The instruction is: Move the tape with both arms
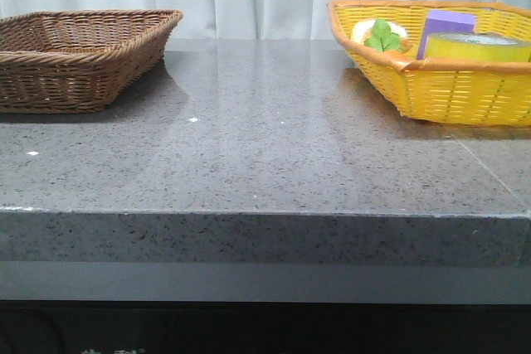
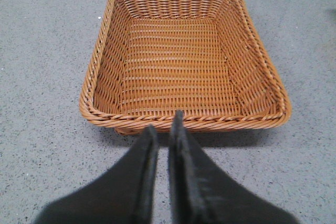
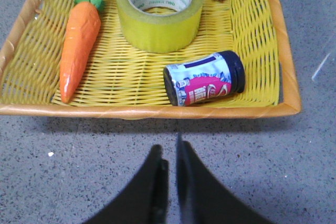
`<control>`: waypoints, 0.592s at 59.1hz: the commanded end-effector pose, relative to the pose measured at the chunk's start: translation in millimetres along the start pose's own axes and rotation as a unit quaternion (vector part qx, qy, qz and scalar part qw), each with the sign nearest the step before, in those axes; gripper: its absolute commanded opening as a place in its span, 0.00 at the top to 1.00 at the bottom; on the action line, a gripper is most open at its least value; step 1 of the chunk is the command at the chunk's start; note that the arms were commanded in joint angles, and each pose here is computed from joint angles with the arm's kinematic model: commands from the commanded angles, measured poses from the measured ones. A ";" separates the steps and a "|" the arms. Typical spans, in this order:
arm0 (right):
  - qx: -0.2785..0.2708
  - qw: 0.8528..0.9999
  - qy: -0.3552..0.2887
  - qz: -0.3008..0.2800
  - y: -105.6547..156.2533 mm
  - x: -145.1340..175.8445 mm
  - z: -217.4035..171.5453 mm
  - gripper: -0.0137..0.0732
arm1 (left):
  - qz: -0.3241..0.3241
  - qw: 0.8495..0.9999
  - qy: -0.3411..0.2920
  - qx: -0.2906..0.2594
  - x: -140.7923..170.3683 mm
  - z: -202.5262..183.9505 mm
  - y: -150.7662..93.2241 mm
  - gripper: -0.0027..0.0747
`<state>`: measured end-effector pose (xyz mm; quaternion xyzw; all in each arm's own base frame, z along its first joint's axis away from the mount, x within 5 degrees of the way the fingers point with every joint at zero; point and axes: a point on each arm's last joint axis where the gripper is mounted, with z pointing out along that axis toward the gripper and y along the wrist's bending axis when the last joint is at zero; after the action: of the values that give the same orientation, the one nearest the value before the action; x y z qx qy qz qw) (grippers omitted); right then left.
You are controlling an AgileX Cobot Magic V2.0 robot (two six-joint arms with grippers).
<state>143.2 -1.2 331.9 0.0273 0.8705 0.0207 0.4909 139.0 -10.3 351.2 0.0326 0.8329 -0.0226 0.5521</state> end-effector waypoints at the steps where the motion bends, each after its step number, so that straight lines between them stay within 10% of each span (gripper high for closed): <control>1: 0.003 0.999 -0.042 -0.010 0.0 -15.8 -1.0 0.48 | 0.000 0.999 -0.054 -0.004 -17.4 -0.5 0.8 0.60; 10: 0.004 0.999 -0.033 -0.009 -0.2 -15.6 4.1 0.23 | -0.001 0.999 -0.051 -0.003 -17.9 5.9 0.9 0.30; 35: 0.004 1.000 0.016 -0.002 1.4 -62.8 33.9 0.23 | 0.036 0.987 -0.062 0.144 -19.0 4.1 -45.8 0.30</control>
<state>188.6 -2.7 345.8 0.0263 0.8944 0.0188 0.4461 148.7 -44.0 347.9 0.1197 0.8235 -0.0864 0.5478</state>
